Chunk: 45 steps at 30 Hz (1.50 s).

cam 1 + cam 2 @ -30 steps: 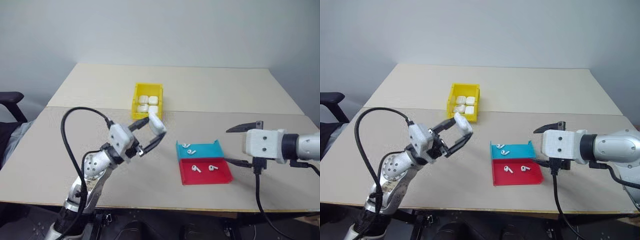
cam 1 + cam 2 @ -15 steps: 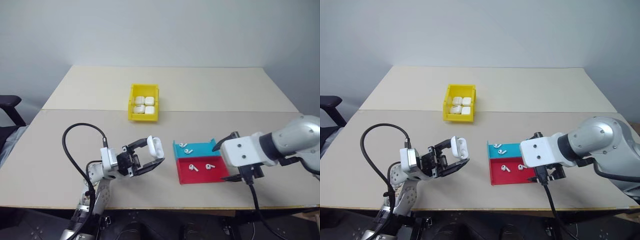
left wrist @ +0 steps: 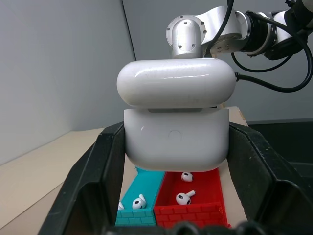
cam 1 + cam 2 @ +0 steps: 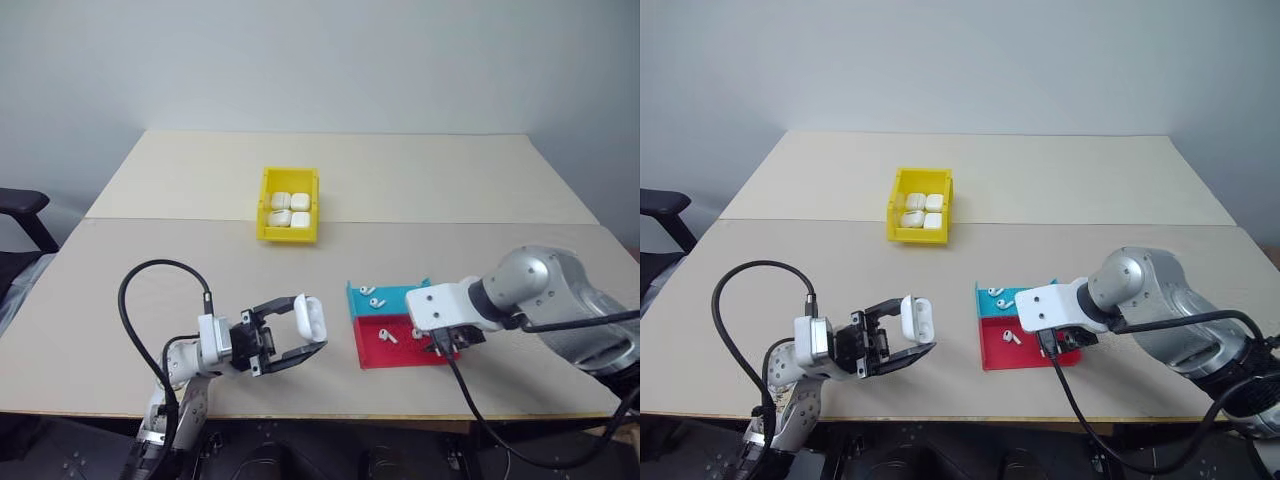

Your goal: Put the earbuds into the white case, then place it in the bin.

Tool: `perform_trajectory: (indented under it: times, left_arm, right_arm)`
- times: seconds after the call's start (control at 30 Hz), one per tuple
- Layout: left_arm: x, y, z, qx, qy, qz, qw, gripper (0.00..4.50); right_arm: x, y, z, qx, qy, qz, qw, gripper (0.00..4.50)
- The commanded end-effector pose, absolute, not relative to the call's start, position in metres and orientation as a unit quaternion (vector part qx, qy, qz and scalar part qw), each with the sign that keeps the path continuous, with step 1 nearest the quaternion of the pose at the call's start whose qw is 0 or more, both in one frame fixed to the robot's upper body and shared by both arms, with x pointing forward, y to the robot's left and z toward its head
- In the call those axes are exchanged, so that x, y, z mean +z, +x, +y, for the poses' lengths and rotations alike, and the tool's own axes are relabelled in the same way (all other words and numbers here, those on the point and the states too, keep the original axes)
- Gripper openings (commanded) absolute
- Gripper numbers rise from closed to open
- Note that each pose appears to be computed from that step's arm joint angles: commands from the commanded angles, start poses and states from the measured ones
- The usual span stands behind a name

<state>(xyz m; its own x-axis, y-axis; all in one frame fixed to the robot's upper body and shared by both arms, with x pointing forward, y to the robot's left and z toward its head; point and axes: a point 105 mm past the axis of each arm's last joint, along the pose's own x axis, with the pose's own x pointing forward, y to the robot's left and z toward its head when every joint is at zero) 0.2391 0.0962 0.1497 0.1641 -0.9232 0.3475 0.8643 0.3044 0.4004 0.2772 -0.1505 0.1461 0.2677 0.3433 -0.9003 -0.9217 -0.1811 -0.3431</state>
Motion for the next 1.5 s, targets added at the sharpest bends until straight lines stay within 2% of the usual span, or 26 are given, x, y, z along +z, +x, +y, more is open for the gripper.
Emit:
perform_trajectory:
  times: [0.03, 0.63, 0.73, 1.47, 1.5]
  left_arm:
    - [0.160, 0.235, 0.096, -0.585, 0.062, -0.290, 0.755, 2.78]
    - [0.155, 0.237, 0.095, -0.584, 0.081, -0.277, 0.759, 2.78]
    - [0.154, 0.237, 0.095, -0.582, 0.083, -0.273, 0.761, 2.78]
    - [0.149, 0.237, 0.095, -0.575, 0.097, -0.256, 0.771, 2.78]
    - [0.149, 0.237, 0.095, -0.575, 0.097, -0.255, 0.771, 2.78]
  right_arm:
    - [0.149, 0.285, -0.152, 0.521, -0.560, 0.266, 0.587, 2.92]
    - [0.130, 0.290, -0.157, 0.505, -0.562, 0.294, 0.585, 2.92]
    - [0.129, 0.290, -0.157, 0.506, -0.560, 0.295, 0.586, 2.32]
    - [0.120, 0.296, -0.157, 0.497, -0.561, 0.296, 0.592, 2.32]
    - [0.119, 0.295, -0.157, 0.497, -0.564, 0.296, 0.590, 1.95]
